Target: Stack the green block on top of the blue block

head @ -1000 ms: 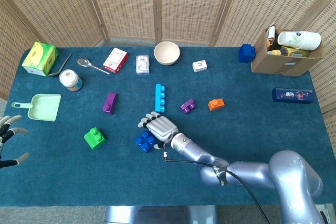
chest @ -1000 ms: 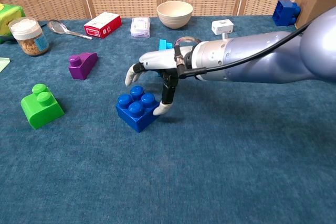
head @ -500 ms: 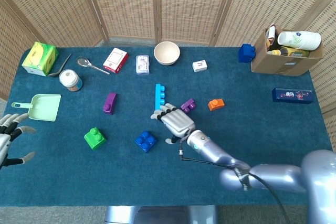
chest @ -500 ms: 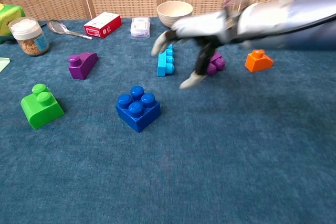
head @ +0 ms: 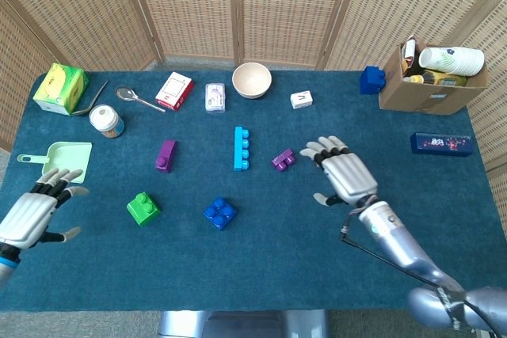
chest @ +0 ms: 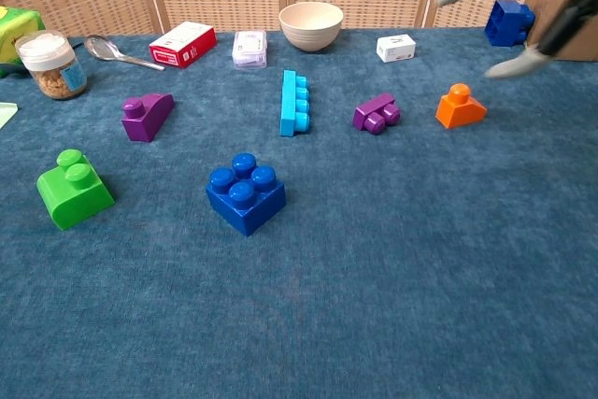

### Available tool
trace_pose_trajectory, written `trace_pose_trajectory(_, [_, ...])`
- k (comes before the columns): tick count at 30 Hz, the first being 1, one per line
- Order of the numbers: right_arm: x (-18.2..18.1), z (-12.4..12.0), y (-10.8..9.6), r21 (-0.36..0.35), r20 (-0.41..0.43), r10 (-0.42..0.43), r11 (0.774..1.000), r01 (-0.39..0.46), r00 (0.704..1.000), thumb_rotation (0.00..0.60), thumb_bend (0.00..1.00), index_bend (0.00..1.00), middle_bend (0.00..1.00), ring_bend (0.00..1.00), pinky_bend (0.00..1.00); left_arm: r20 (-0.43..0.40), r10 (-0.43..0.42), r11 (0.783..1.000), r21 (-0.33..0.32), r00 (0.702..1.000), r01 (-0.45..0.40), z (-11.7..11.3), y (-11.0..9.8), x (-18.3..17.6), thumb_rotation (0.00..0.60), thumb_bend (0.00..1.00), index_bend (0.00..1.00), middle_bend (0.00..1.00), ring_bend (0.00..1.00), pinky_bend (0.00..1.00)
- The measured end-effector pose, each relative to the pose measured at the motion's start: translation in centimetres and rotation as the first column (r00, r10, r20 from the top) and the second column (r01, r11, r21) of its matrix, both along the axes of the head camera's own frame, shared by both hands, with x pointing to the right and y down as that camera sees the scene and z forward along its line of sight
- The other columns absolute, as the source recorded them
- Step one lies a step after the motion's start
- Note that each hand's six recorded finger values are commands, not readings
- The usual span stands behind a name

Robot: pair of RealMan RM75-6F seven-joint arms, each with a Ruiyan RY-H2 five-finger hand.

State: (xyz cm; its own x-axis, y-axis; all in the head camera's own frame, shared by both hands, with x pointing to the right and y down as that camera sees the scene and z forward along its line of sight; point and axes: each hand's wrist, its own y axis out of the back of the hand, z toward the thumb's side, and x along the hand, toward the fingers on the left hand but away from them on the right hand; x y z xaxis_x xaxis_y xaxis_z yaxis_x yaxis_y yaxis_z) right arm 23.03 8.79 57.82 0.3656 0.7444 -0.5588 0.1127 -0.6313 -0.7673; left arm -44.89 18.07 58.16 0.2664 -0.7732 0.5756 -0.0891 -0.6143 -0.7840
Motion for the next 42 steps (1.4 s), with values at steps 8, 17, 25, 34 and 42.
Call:
trace_pose_trajectory(8, [3.8,-1.6,0.8,0.040,-0.017,0.071,0.997,-0.070,0.997,0.566,0.24,0.16,0.13,0.00,0.00,0.009,0.145,0.989,-0.017,0.989,-0.145,1.0,-1.7,2.2,0.600,0.26,0.18,0.04,0.00,0.00])
trace_pose_trajectory(17, [5.0,-2.1,0.6,0.062,-0.022,0.099,0.993,-0.097,0.995,0.570,0.24,0.16,0.13,0.00,0.00,-0.016,0.288,0.957,-0.024,0.958,-0.288,1.9,-2.2,3.8,0.600,0.26,0.15,0.03,0.00,0.00])
trace_pose_trajectory(25, [5.2,-2.0,0.3,0.069,-0.023,0.112,0.992,-0.110,0.993,0.564,0.24,0.16,0.13,0.00,0.00,0.017,0.431,0.902,0.000,0.902,-0.431,3.1,-2.5,4.3,0.600,0.25,0.10,0.02,0.00,0.00])
trace_pose_trajectory(34, [5.9,-1.9,0.1,0.076,-0.038,0.136,0.988,-0.133,0.990,0.568,0.24,0.16,0.13,0.00,0.00,0.017,0.507,0.862,0.001,0.862,-0.507,5.5,-2.8,5.2,0.600,0.24,0.09,0.01,0.00,0.00])
trace_pose_trajectory(42, [6.3,-2.0,0.1,0.080,-0.050,0.150,0.986,-0.146,0.987,0.562,0.24,0.16,0.13,0.00,0.00,-0.020,0.534,0.845,-0.018,0.845,-0.534,7.2,-2.5,6.1,0.600,0.24,0.09,0.01,0.00,0.00])
